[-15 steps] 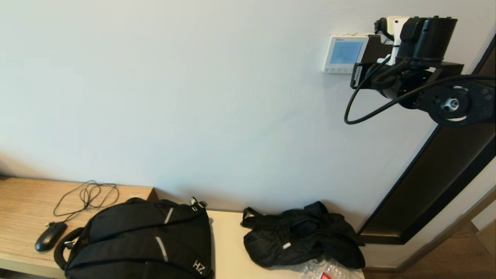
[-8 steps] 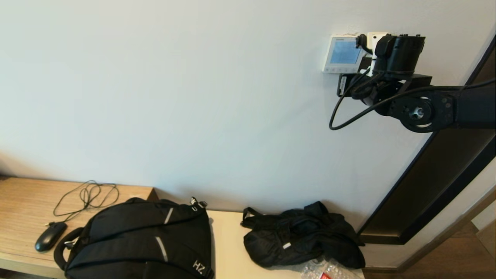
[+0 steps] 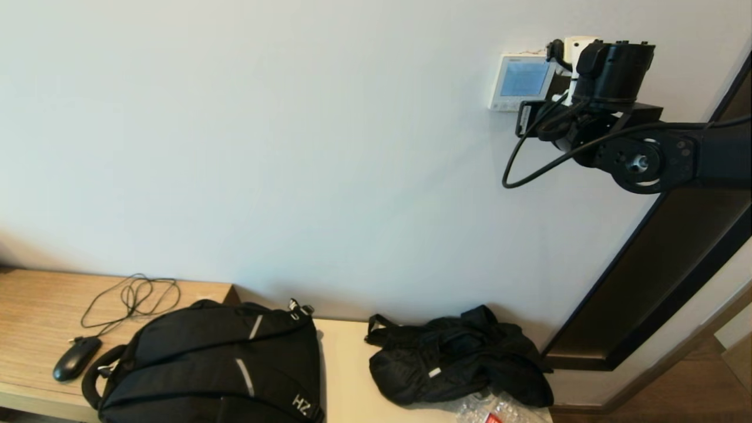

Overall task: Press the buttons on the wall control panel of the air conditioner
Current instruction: Turn on the central air conditioner

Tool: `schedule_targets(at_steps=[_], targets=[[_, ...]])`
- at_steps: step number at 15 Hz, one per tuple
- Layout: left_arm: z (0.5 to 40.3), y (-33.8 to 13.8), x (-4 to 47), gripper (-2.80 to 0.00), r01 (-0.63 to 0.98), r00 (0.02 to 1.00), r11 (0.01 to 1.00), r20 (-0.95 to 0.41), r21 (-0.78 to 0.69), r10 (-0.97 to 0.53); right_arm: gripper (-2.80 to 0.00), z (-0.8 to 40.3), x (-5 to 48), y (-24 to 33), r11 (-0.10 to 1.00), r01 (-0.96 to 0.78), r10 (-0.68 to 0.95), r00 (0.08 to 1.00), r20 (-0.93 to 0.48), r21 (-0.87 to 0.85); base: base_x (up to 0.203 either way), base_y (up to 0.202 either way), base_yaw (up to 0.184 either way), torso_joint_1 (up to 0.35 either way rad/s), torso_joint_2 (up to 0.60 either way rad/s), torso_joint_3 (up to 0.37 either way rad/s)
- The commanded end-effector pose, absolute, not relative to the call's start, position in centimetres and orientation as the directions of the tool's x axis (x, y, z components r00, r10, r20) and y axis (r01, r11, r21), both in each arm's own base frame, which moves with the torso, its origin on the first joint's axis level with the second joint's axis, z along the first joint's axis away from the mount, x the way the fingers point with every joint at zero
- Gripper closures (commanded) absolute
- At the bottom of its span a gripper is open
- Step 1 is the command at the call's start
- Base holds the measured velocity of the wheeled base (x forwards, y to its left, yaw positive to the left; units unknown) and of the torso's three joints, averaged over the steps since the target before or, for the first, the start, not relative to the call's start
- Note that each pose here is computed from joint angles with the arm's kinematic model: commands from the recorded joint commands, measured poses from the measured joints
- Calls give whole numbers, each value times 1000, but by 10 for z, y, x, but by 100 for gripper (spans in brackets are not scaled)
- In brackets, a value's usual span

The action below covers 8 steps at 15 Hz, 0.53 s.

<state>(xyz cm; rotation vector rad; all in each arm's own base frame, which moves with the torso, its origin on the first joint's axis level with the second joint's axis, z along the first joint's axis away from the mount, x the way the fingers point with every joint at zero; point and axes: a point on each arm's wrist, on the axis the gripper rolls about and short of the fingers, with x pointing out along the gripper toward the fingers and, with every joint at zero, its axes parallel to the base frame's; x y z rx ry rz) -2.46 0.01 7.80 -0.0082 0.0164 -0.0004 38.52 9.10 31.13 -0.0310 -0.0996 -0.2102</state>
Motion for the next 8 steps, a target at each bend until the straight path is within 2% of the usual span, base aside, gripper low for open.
schedule_targets(at_steps=[1, 8], targets=[[78, 0, -25, 0, 0, 1000, 1000, -15, -9, 0, 0, 319, 384, 92, 978, 210, -207, 970, 127, -10, 0, 0, 0, 0, 0, 0], [78, 0, -25, 0, 0, 1000, 1000, -17, -9, 0, 0, 308, 393, 92, 976, 214, -210, 972, 104, -27, 0, 0, 0, 0, 0, 0]])
